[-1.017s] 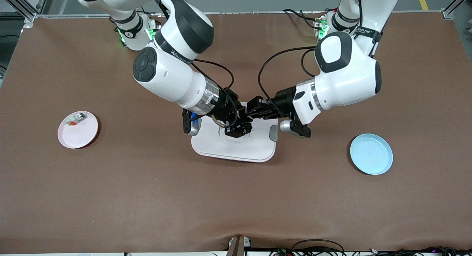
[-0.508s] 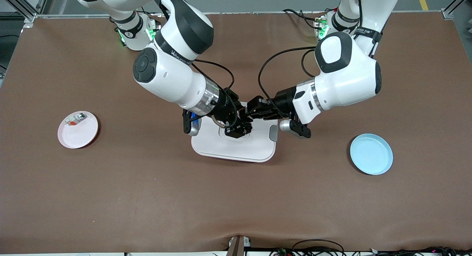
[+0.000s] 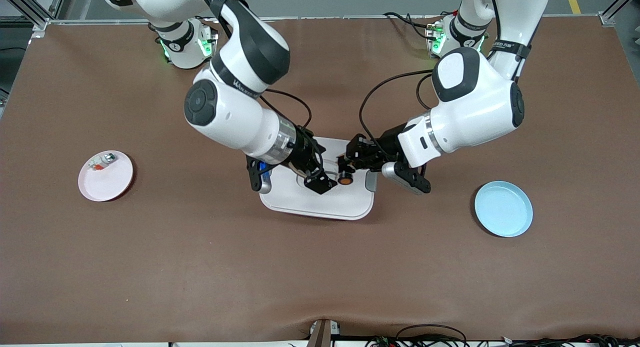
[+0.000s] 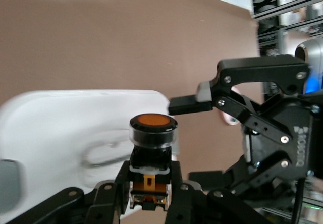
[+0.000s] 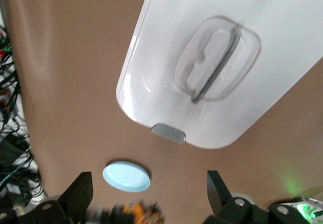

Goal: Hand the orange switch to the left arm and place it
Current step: 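Open the right gripper and pull both arms apart with the switch, then lower the switch onto the light-blue plate with the left gripper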

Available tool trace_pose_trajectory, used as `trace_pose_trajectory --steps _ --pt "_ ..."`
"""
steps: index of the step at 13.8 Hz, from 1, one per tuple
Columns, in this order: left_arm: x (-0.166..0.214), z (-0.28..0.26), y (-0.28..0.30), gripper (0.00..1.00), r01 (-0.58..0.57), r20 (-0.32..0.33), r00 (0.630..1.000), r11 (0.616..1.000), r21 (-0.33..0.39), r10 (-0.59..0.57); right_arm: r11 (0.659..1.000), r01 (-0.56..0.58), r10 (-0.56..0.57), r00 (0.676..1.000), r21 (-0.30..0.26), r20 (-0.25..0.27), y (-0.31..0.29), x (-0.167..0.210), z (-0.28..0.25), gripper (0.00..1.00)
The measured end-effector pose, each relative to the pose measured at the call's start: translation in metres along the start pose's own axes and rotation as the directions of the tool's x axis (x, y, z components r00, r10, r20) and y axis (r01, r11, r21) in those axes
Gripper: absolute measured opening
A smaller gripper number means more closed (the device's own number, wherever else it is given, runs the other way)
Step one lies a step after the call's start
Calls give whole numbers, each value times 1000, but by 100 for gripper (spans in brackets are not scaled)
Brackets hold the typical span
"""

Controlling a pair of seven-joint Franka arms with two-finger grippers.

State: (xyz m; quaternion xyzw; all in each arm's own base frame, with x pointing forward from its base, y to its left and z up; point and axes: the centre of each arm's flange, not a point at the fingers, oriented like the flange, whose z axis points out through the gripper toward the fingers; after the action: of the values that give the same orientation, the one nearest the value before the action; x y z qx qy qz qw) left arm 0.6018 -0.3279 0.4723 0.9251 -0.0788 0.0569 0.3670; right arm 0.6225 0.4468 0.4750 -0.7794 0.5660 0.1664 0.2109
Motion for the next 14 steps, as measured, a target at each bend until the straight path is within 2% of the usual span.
trace_pose_trajectory --steps 1,3,5,7,9,12,14 --pt "4 -9 -12 34 -35 7 999 998 45 35 1000 -11 11 1000 -2 -7 -4 15 2 100" --pt "9 -32 -45 34 -119 63 992 987 111 113 999 -33 33 999 -17 -18 -13 50 -13 100" --pt "14 -58 -84 34 -218 121 972 965 145 201 998 6 -7 1000 -66 -21 -16 86 -36 100" --pt "16 -84 -127 34 -326 184 939 925 194 292 990 78 -80 997 -115 -12 -16 120 -64 100" --pt "17 -102 -167 34 -427 248 894 876 224 373 976 161 -161 987 -150 9 -11 155 -102 100" --pt "16 -110 -226 34 -559 351 811 797 230 467 942 275 -274 961 -189 36 4 201 -159 100" --pt "15 -111 -260 34 -636 427 746 738 226 512 897 357 -364 931 -259 23 18 229 -185 100"
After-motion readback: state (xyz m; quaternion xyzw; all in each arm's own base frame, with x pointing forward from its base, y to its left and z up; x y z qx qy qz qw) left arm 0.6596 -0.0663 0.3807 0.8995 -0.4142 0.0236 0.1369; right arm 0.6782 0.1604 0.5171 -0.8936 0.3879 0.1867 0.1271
